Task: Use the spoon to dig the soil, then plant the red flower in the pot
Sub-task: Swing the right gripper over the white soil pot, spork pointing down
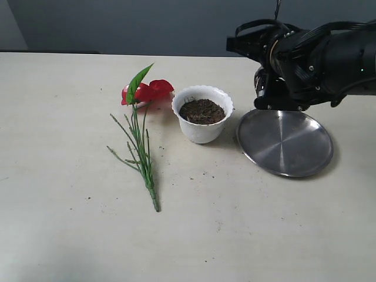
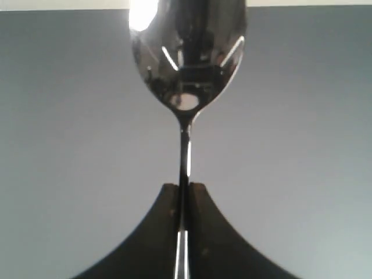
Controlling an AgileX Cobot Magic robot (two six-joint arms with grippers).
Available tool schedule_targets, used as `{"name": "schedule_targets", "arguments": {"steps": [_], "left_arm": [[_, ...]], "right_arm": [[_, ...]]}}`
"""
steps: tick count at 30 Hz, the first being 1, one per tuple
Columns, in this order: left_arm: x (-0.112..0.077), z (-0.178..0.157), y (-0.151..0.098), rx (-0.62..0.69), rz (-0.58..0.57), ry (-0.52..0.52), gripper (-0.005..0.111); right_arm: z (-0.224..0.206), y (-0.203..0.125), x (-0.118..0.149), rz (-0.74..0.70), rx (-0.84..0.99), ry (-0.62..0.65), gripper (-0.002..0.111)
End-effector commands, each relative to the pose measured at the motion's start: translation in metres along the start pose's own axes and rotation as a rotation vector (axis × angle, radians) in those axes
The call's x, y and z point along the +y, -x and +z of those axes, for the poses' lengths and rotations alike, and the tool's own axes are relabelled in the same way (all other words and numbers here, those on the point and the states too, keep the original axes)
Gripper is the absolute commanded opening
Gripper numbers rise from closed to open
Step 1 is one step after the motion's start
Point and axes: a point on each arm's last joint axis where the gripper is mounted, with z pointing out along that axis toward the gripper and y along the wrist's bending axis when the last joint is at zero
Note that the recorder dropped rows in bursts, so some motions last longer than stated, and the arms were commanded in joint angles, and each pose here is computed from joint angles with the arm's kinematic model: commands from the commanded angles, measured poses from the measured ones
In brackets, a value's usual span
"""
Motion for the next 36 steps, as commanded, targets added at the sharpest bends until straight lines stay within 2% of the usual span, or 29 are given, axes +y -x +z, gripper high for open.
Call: {"name": "schedule_targets", "arguments": {"steps": [1,11,18,22,27,36], "left_arm": [[0.0,0.0,-0.001,-0.006,-0.001,0.0,0.0],[0.0,0.0,-0.001,-0.006,-0.001,0.0,0.0],[0.0,0.0,-0.001,-0.006,-0.001,0.0,0.0],[0.0,0.0,-0.001,-0.006,-0.001,0.0,0.0],[0.0,0.0,-0.001,-0.006,-0.001,0.0,0.0],[0.0,0.0,-0.001,-0.006,-0.001,0.0,0.0]], "right_arm": [[0.003,0.001,-0.003,-0.106,-0.002,-0.013,-0.001],[0.011,-0.028,-0.022,-0.063,0.069,-0.054,-0.001],[0.021,-0.009,-0.048,-0.104,0.045,-0.068,-0.001],[0.027,-0.003,-0.066,-0.097,0.072,-0.029,-0.001],[0.032,0.004,-0.084,-0.08,0.072,-0.053,-0.001],[0.045,0.023,-0.094,-0.106,0.041,-0.05,-0.001]]}}
